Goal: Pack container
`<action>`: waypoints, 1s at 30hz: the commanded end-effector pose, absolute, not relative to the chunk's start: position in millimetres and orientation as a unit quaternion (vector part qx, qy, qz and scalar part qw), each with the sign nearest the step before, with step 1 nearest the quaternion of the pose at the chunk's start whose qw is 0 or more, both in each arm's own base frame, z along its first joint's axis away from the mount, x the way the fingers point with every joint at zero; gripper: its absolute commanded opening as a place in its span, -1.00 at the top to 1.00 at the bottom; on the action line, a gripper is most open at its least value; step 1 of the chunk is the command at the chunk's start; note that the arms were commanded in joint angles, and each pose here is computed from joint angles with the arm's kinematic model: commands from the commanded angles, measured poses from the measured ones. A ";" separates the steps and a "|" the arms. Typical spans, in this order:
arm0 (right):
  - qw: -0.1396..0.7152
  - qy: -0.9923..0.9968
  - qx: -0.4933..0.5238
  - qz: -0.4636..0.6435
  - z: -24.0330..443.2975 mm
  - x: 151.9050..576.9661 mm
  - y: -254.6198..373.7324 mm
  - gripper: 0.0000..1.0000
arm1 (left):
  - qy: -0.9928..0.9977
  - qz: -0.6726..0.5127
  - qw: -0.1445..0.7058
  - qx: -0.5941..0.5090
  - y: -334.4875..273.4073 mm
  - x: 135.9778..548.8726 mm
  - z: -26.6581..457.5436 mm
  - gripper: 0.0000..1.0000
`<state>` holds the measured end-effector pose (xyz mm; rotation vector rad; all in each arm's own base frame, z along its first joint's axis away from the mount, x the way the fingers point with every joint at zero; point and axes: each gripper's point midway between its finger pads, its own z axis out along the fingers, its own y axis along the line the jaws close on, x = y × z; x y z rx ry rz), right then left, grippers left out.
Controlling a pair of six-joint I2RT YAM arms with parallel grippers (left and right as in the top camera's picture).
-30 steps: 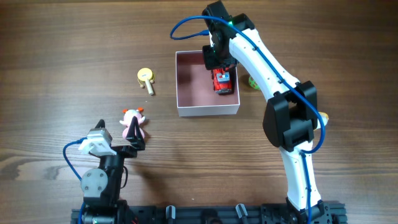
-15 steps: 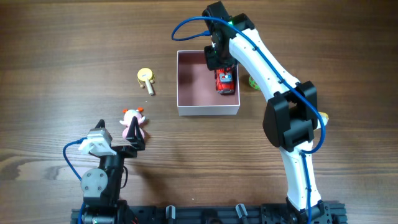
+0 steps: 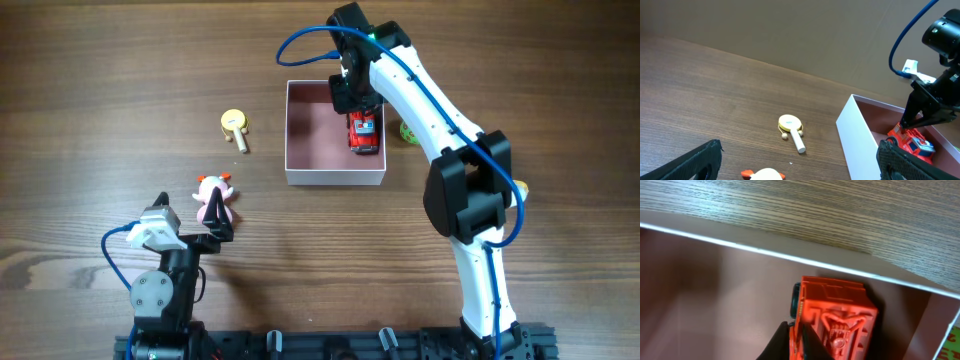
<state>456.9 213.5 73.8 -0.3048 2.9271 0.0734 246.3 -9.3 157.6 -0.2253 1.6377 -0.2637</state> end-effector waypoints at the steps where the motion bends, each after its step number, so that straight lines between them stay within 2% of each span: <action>1: 0.168 0.979 -0.103 0.059 146.5 458.0 218.7 0.74 | 0.725 -0.116 0.670 -0.105 -7.4 246.2 156.7 -1.00; 4: 0.204 0.973 -0.095 0.044 184.9 453.6 204.3 0.66 | 0.725 -0.116 0.670 -0.105 -7.4 246.2 156.7 -1.00; 5: 0.214 0.972 -0.089 0.033 195.6 451.9 196.6 0.58 | 0.725 -0.116 0.670 -0.105 -7.4 246.2 156.7 -1.00; 7: 0.231 0.970 -0.075 0.007 213.6 449.3 178.1 0.21 | 0.725 -0.116 0.670 -0.105 -7.4 246.2 156.7 -1.00; 8: 0.237 0.969 -0.064 -0.007 221.2 447.8 167.0 -0.12 | 0.725 -0.116 0.670 -0.105 -7.4 246.2 156.7 -1.00; 11: 0.236 0.970 -0.029 -0.045 233.0 440.8 134.8 -0.61 | 0.725 -0.116 0.670 -0.105 -7.4 246.2 156.7 -1.00; 16: 0.166 0.982 0.051 -0.072 216.9 417.7 92.4 -0.99 | 0.725 -0.116 0.670 -0.105 -7.4 246.2 156.7 -1.00; 25: 0.121 0.986 0.116 0.008 189.6 418.7 86.7 -0.99 | 0.725 -0.116 0.670 -0.105 -7.4 246.2 156.7 -1.00; 30: 0.116 0.970 0.211 0.041 174.0 426.0 89.0 -0.99 | 0.725 -0.116 0.670 -0.105 -7.5 246.2 156.7 -1.00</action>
